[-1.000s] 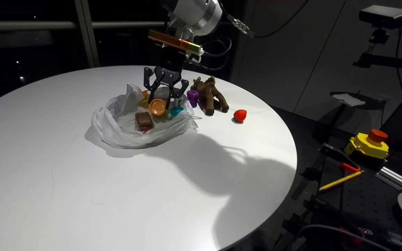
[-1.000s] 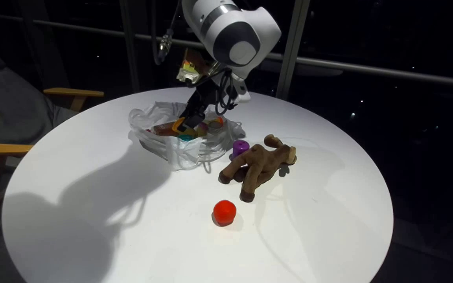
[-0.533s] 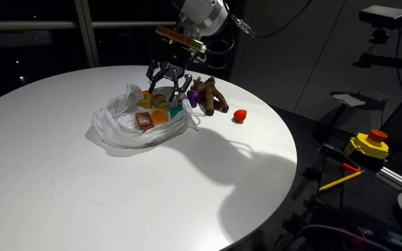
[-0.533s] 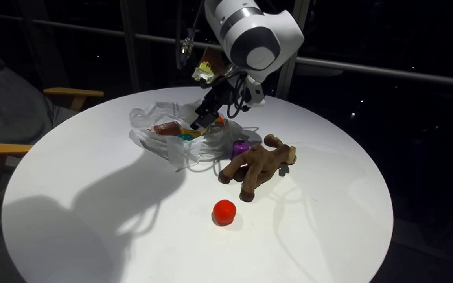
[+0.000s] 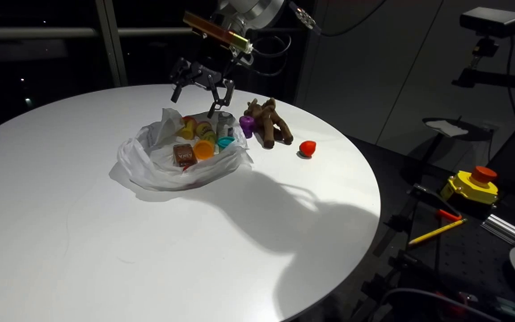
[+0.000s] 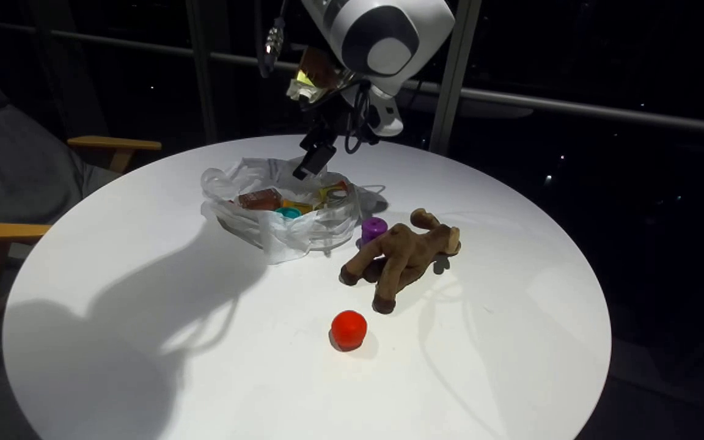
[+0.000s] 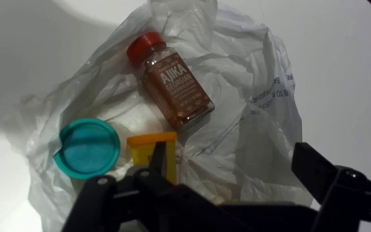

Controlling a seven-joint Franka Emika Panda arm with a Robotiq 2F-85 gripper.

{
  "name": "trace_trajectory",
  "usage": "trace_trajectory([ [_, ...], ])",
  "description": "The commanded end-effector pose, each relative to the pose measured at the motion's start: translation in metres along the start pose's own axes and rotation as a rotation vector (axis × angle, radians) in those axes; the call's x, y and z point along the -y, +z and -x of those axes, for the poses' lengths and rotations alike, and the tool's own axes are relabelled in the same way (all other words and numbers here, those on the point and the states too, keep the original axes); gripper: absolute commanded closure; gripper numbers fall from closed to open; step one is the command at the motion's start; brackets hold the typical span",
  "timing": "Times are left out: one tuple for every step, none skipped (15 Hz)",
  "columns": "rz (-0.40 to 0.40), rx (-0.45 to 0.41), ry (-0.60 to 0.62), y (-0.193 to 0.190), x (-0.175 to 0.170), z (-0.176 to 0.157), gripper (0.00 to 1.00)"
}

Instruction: Pick the bottles and objects on the table and put them in the plastic bag

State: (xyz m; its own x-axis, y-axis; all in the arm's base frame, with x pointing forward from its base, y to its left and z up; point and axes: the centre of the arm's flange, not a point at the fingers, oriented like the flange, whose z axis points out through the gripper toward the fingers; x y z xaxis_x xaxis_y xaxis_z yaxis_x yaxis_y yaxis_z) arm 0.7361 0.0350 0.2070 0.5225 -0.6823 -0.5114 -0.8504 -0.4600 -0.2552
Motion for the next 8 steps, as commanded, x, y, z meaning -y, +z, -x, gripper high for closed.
trace_trajectory([
  [0.093, -0.162, -0.078, -0.032, -0.014, 0.061, 0.00],
  [0.125, -0.196, -0.114, -0.040, -0.021, 0.075, 0.00],
  [0.157, -0.231, -0.149, -0.049, -0.030, 0.087, 0.00],
  [0.194, -0.266, -0.179, -0.057, -0.039, 0.095, 0.00],
  [0.235, -0.298, -0.209, -0.065, -0.048, 0.103, 0.00],
  [0.273, -0.332, -0.240, -0.072, -0.059, 0.108, 0.00],
  [0.305, -0.368, -0.269, -0.078, -0.073, 0.110, 0.00],
  [0.332, -0.406, -0.298, -0.084, -0.085, 0.113, 0.00],
])
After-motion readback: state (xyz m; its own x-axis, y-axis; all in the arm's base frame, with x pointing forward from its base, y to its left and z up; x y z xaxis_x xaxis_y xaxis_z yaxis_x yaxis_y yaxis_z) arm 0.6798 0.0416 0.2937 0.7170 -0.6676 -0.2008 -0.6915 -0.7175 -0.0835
